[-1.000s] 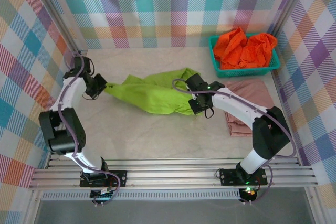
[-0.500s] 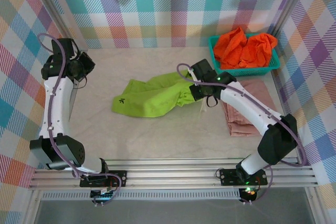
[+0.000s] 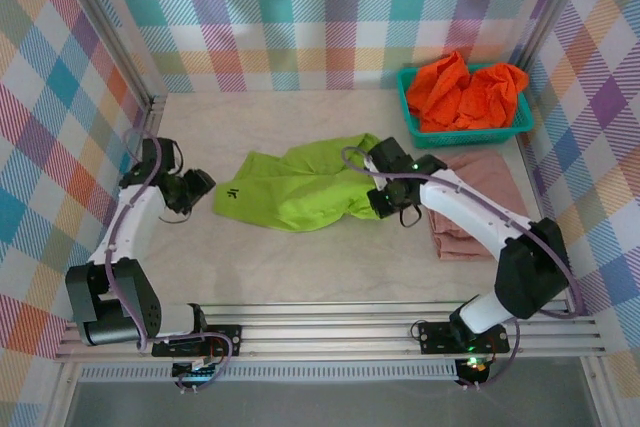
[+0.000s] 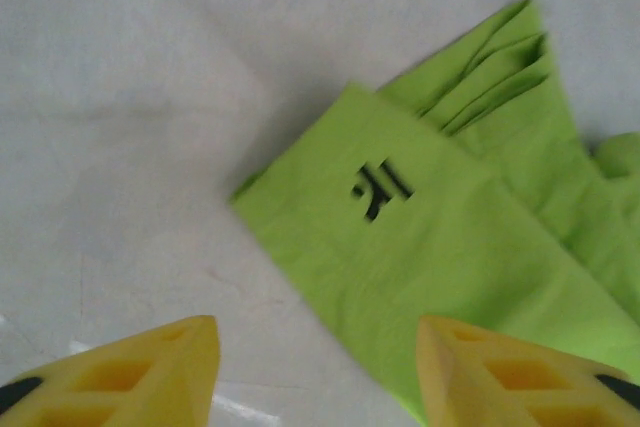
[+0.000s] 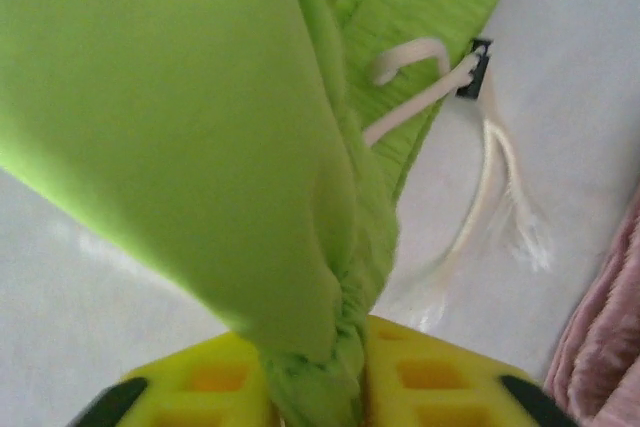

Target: Fold and stack the shorts

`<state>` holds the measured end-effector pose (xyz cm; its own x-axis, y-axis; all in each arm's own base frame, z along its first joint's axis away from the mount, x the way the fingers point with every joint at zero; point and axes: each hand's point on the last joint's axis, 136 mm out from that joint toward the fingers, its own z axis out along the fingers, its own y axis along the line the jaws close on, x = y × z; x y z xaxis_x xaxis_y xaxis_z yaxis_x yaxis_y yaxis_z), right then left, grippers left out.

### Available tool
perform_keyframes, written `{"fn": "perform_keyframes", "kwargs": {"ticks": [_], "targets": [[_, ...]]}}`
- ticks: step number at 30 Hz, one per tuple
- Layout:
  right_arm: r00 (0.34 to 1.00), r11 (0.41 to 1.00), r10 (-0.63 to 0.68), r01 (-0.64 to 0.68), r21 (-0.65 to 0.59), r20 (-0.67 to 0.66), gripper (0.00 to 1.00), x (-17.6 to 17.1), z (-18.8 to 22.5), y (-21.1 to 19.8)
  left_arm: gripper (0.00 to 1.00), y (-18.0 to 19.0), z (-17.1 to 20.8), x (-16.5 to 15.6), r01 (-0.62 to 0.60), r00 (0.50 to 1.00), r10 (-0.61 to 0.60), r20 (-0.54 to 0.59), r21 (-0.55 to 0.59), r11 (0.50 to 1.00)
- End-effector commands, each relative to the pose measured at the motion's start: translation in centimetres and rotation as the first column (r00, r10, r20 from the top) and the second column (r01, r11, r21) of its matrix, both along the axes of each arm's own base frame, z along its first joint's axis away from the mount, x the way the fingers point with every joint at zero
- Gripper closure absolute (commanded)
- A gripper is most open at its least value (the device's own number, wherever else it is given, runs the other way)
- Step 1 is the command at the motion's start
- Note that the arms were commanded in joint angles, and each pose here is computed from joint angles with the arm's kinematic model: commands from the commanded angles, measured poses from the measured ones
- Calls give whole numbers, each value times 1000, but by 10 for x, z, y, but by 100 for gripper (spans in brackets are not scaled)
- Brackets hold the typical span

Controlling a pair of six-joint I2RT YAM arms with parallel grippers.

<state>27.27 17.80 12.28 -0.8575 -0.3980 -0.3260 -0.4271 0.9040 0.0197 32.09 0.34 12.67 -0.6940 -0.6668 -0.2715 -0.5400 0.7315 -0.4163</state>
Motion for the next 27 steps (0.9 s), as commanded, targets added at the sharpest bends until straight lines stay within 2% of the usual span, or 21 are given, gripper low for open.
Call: {"fn": "perform_keyframes", "kwargs": {"ticks": [1, 2, 3, 5, 8, 10, 11, 13, 14, 15, 18, 20, 23, 27], "targets": [[993, 987, -22, 40, 153, -118, 59, -43, 10, 6, 42, -3, 5, -1, -7, 998, 6, 68, 21, 1000], [989, 978, -16, 46, 203, -148, 50, -54, 10, 10, 39, -3, -2, -5, -11, 998, 9, 54, 28, 1000], [986, 966, -28, 69, 248, -166, 46, -61, 13, 13, 36, -2, -7, -7, -13, 999, 12, 42, 35, 999], [981, 934, -71, 129, 332, -182, 41, -68, 21, 19, 32, 0, -11, -9, -18, 999, 17, 30, 48, 999], [956, 859, -207, 278, 430, -206, 36, -64, 29, 21, 28, 3, -15, -4, -23, 1000, 22, 16, 56, 998], [909, 761, -292, 410, 504, -298, 37, -61, 30, 26, 27, 2, -19, 0, -24, 1000, 24, 2, 48, 999], [866, 692, -342, 495, 526, -365, 38, -59, 28, 26, 27, 2, -22, 2, -26, 1000, 26, -9, 44, 999], [759, 536, -423, 650, 538, -496, 40, -56, 23, 25, 27, 1, -27, 5, -33, 999, 34, -22, 30, 999], [667, 442, -484, 745, 500, -566, 42, -55, 15, 18, 28, -1, -29, 7, -37, 999, 37, -24, 16, 999], [604, 362, -506, 797, 484, -616, 43, -55, 11, 15, 28, -3, -31, 8, -38, 999, 38, -26, 3, 999], [505, 208, -520, 857, 472, -689, 44, -49, 4, 12, 29, -5, -36, 11, -44, 999, 43, -33, -15, 999], [427, 141, -530, 896, 420, -733, 45, -50, -7, 10, 29, -5, -38, 11, -44, 998, 43, -35, -18, 999], [326, 92, -565, 938, 335, -758, 46, -54, -27, 5, 29, -5, -39, 10, -44, 999, 44, -32, -18, 999], [263, 40, -618, 952, 304, -741, 46, -46, -44, -5, 29, -6, -39, 9, -42, 999, 42, -28, -20, 999]]}}
